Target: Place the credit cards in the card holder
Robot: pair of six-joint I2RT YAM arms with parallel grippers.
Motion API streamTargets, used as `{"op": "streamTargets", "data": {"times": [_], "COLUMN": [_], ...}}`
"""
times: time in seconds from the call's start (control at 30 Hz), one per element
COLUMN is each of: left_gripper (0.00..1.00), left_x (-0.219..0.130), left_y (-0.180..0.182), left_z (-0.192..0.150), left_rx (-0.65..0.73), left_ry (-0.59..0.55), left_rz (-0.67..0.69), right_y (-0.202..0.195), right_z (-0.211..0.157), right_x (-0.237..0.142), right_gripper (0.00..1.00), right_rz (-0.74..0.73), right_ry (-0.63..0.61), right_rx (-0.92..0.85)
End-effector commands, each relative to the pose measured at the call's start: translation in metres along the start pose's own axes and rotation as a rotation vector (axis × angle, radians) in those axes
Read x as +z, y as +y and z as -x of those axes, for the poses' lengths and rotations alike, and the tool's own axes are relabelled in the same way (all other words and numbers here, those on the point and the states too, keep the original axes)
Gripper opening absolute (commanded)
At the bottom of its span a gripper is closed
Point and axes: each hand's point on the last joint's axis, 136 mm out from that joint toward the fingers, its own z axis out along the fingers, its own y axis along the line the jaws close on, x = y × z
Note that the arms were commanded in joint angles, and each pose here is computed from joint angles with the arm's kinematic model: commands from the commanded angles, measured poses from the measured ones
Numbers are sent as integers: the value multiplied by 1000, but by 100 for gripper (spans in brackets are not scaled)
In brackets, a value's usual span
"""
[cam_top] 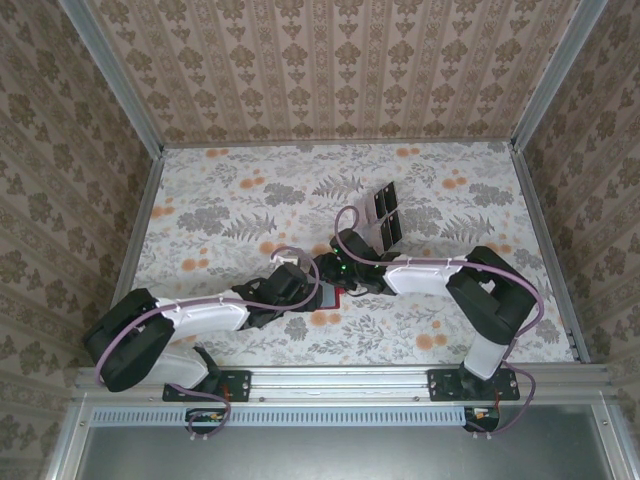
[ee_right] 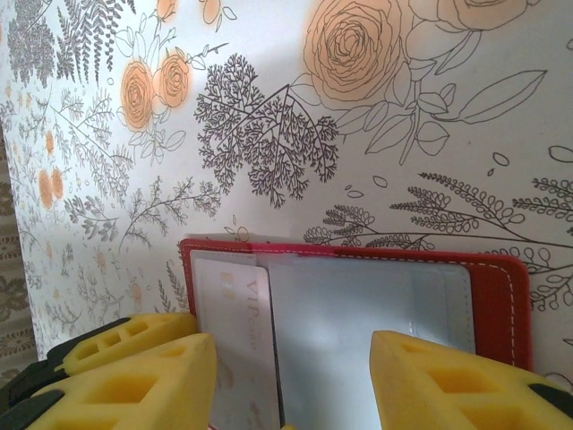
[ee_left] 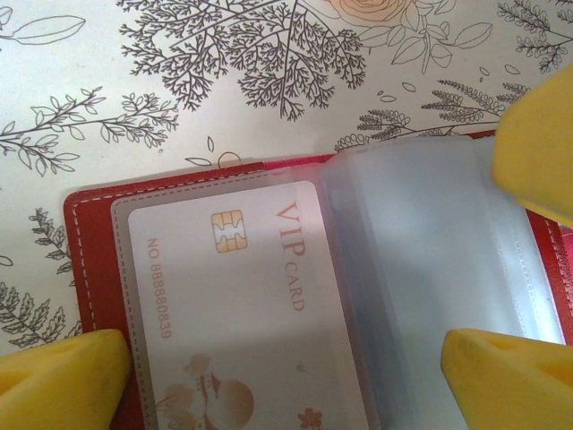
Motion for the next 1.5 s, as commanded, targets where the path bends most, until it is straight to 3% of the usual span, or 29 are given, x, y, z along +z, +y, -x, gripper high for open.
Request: {"op": "streamTargets", "data": {"times": [0.0, 0.5, 0.83, 1.47], "left_gripper": [100, 100, 100, 100], "left_x": [5, 6, 6, -21], "left_y": [26, 26, 26, 22], "left_z": [-34, -35, -36, -8], "left_rx": [13, 10, 8, -16], "left_ry": [118, 119, 119, 25], "left_rz": [97, 95, 93, 58], "right_y": [-14, -26, -14, 13], "right_z": [1, -14, -20, -22], "right_x": [-7, 15, 21, -5], "right_gripper": [50, 50, 50, 49], "right_rz": [-45, -67, -33, 40], "right_ry": [-14, 48, 71, 44], "right_rx": [-6, -6, -26, -55]}}
